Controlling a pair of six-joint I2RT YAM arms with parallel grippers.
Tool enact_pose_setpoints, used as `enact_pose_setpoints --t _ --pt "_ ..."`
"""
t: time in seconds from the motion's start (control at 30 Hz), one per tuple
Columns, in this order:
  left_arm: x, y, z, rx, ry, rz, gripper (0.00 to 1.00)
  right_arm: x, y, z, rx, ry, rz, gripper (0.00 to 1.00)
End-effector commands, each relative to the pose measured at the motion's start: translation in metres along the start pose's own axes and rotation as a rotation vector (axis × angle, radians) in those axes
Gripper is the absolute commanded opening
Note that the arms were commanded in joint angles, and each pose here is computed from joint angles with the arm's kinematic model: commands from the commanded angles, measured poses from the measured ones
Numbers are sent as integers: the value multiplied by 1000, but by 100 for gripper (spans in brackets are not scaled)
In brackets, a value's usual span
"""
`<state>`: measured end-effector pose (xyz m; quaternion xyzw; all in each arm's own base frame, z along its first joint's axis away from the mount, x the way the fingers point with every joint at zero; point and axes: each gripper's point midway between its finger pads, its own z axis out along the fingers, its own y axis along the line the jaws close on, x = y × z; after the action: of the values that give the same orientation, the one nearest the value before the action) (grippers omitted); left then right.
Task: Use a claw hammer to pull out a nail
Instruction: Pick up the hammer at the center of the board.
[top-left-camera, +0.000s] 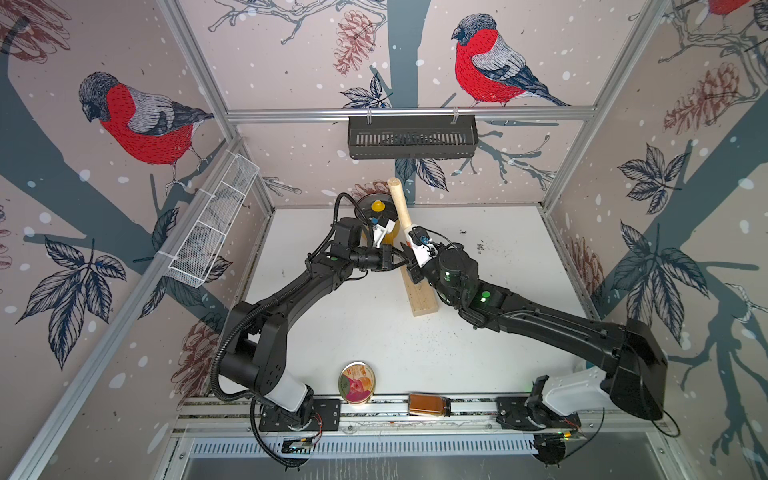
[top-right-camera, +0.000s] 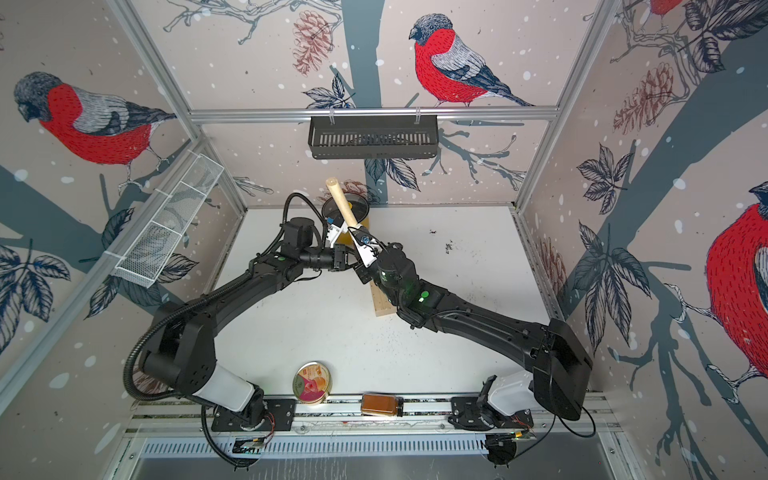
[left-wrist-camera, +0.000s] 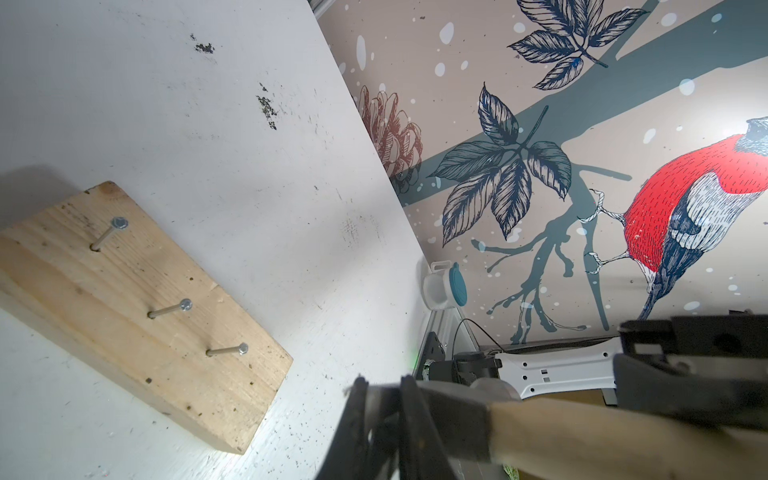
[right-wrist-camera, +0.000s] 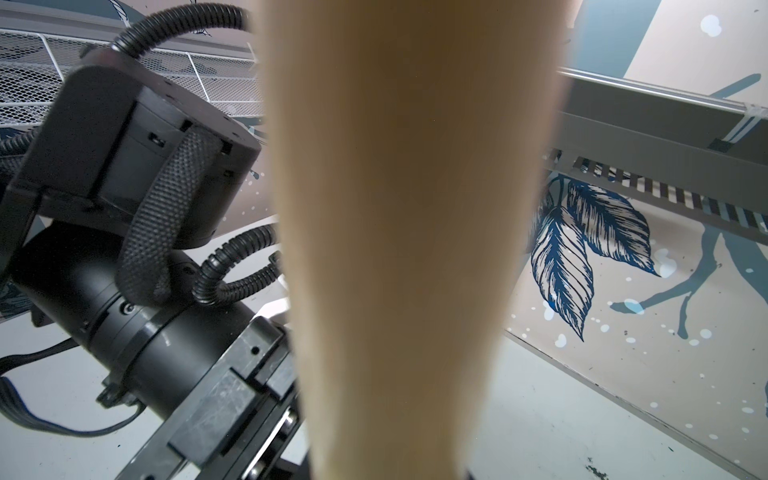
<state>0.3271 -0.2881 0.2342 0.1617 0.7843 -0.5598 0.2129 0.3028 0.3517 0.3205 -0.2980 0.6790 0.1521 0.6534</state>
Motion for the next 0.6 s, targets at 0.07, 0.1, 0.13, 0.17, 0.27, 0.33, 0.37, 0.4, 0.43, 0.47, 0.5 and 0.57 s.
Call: enact_pose_setpoints --t 0.07,0.1,0.13,0.17,0.27,0.33,0.37,0.4,0.43,0.47,0.5,0.57 --pt "-3 -4 -1 0 -17 66 0 -21 2 -3 -9 -78 22 0" --pt "-3 -4 -2 0 -17 66 0 -20 1 -2 -8 -75 22 1" --pt "-4 -4 -2 -1 -19 67 0 -21 2 -2 -9 -75 22 1" --pt "-3 -4 -2 0 -19 67 0 -20 2 -2 -9 -73 22 1" --pt "-3 -4 -2 0 -21 67 0 -20 3 -2 -12 -69 19 2" --pt "-3 -4 -2 0 -20 63 0 -20 2 -2 -10 -67 19 4" --pt "-2 -4 -2 2 -18 62 0 -20 2 -2 -9 -66 19 5" --pt "-2 -4 -2 5 -16 59 0 -20 3 -2 -11 -66 19 6" --pt "-2 -4 -2 9 -15 55 0 -19 3 -3 -12 -64 21 7" --pt "-2 -3 -2 10 -16 51 0 -19 3 -3 -12 -65 20 9" --pt "-2 -3 -2 12 -18 49 0 -19 4 -3 -14 -62 20 12" --pt "-2 -2 -2 16 -19 41 0 -18 3 -4 -13 -60 20 15"
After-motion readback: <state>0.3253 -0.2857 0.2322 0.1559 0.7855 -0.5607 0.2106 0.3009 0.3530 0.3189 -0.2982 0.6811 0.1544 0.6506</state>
